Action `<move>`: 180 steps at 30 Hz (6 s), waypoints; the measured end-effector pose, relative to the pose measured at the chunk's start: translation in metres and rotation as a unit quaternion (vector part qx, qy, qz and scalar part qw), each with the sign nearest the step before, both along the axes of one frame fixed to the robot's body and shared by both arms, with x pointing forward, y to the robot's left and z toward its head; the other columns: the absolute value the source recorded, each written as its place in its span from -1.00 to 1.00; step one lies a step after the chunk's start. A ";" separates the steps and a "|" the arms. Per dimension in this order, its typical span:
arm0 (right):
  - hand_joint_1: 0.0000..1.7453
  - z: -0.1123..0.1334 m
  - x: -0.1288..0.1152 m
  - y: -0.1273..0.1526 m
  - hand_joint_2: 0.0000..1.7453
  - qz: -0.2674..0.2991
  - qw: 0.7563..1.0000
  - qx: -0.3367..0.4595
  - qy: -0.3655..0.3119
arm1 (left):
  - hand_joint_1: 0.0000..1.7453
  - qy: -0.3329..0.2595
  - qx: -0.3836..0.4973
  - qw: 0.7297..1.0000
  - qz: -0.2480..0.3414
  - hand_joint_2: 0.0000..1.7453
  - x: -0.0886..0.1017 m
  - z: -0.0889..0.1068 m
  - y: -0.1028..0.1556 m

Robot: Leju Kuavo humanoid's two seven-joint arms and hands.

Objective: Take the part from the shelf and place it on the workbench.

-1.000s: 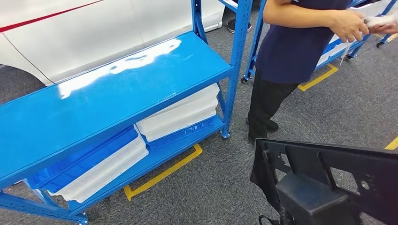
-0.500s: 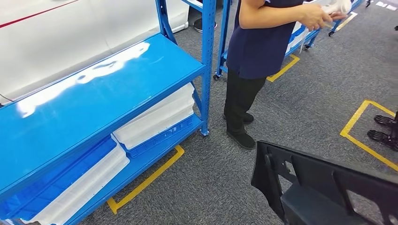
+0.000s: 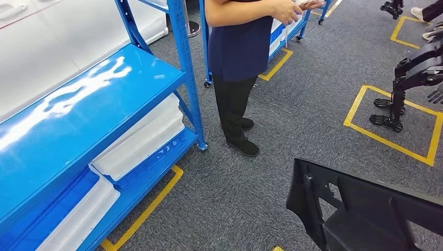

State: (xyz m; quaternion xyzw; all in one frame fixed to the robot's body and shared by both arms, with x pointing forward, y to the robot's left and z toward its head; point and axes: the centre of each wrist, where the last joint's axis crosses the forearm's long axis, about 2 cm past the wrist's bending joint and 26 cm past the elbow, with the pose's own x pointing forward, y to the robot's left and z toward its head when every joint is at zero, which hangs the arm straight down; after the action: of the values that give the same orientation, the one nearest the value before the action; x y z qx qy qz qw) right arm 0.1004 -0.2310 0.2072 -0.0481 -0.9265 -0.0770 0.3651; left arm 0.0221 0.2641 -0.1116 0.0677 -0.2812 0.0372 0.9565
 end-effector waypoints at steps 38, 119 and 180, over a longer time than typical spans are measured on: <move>1.00 -0.007 -0.006 -0.009 1.00 -0.053 0.998 0.017 0.025 | -1.00 0.007 0.003 1.000 -0.006 -1.00 0.000 0.000 0.004; 1.00 -0.015 -0.022 -0.007 1.00 -0.179 0.973 -0.087 0.112 | -1.00 0.044 -0.007 0.997 -0.065 -1.00 -0.017 -0.001 -0.004; 1.00 -0.008 -0.018 0.005 1.00 -0.169 0.961 -0.129 0.175 | -1.00 0.045 0.004 0.998 -0.053 -1.00 0.007 0.001 -0.009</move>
State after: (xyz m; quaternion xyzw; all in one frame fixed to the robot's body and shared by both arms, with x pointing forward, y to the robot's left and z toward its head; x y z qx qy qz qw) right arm 0.0826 -0.2257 0.1995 -0.2631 -0.8289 -0.0076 0.4936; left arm 0.0290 0.2547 -0.1103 0.0581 -0.2408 -0.0174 0.9687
